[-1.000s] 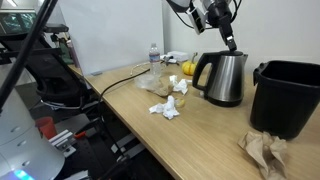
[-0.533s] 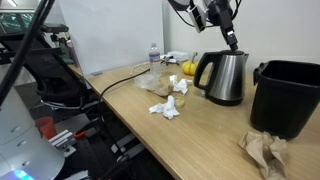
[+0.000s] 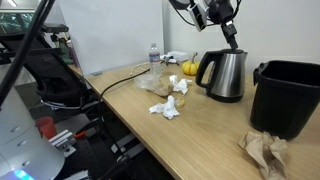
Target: Press the button on the top to open the lid of the kettle
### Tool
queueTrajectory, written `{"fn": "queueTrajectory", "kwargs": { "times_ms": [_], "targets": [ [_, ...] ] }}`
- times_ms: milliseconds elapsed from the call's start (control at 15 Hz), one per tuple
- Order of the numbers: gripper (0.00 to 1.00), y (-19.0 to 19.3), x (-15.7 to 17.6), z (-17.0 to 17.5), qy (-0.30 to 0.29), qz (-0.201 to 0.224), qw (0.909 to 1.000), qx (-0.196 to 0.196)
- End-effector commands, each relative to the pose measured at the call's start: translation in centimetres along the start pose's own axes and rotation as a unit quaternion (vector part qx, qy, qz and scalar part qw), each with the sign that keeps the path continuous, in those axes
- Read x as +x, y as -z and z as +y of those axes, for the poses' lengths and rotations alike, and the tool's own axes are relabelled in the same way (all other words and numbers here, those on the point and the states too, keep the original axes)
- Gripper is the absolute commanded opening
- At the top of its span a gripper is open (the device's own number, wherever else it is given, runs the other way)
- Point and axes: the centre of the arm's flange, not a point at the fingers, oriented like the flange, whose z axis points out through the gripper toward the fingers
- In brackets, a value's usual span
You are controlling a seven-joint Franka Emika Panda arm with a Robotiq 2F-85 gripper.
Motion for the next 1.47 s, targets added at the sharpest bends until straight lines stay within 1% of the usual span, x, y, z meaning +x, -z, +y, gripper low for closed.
{"fn": "queueTrajectory", "kwargs": {
  "times_ms": [0,200,400,533,600,1400],
  "targets": [
    [1.0,2.4,3.2,4.3,-0.038,0.003,0.9991,0.018],
    [1.0,4.9,6.6,8.6,-0.075,0.005,0.9967,0.031],
    [1.0,6.4,8.2,11.3,-0.091,-0.002,0.9948,0.046],
    [1.0,6.8,8.4,11.8,-0.096,-0.002,0.994,0.054],
    [1.0,6.8,8.3,11.7,-0.099,0.006,0.9937,0.053],
    [1.0,6.9,8.3,11.7,-0.098,0.006,0.9936,0.054]
  ]
}}
